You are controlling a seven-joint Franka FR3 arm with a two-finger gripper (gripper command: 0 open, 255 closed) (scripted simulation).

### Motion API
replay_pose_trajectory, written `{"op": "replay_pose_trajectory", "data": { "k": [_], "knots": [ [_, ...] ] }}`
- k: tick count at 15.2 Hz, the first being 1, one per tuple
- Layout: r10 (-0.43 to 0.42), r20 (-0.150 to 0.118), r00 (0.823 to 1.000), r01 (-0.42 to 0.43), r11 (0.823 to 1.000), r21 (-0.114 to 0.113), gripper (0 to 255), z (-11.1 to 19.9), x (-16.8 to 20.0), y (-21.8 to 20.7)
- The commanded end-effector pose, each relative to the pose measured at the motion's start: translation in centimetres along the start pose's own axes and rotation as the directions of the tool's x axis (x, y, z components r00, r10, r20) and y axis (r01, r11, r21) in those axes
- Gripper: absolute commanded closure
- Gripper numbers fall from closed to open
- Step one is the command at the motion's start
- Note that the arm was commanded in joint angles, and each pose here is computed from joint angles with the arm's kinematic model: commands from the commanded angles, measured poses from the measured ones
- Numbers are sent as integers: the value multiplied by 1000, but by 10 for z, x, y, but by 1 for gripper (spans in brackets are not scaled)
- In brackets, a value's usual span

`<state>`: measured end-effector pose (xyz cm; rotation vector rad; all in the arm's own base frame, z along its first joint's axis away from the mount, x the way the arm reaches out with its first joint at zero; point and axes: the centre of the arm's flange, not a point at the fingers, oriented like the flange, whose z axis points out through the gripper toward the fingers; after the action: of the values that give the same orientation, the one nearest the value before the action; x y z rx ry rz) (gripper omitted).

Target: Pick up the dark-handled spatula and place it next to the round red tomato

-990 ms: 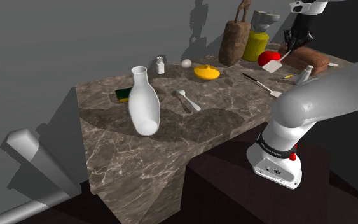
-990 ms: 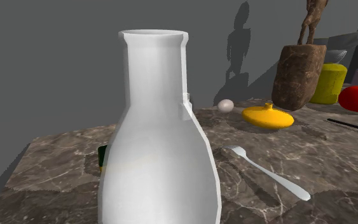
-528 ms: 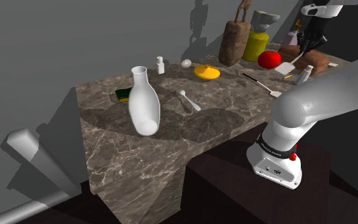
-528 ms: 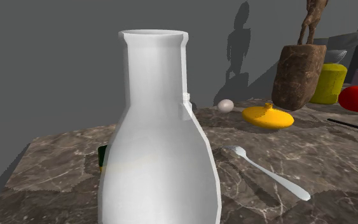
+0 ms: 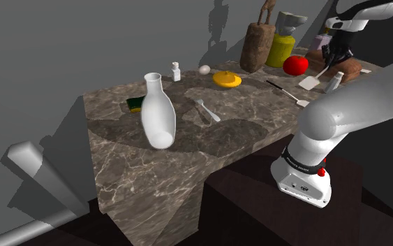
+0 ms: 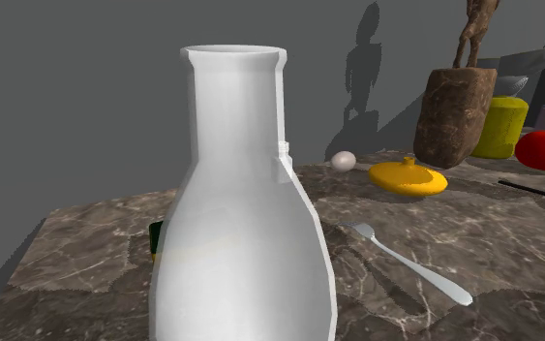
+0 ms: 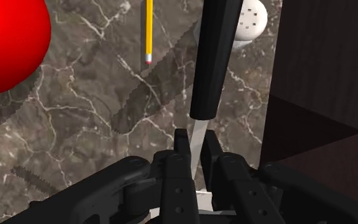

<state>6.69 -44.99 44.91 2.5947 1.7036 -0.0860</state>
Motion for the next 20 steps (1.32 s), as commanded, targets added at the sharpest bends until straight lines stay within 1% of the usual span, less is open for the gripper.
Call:
{"op": "replay_pose_trajectory", "data": {
  "k": [1, 19, 20],
  "knots": [
    [0, 0, 1000, 0, 1000, 0, 255, 10, 1, 0],
    [0, 0, 1000, 0, 1000, 0, 255, 105, 7, 0],
    [0, 0, 1000, 0, 1000, 0, 255, 114, 8, 0]
  ]
}}
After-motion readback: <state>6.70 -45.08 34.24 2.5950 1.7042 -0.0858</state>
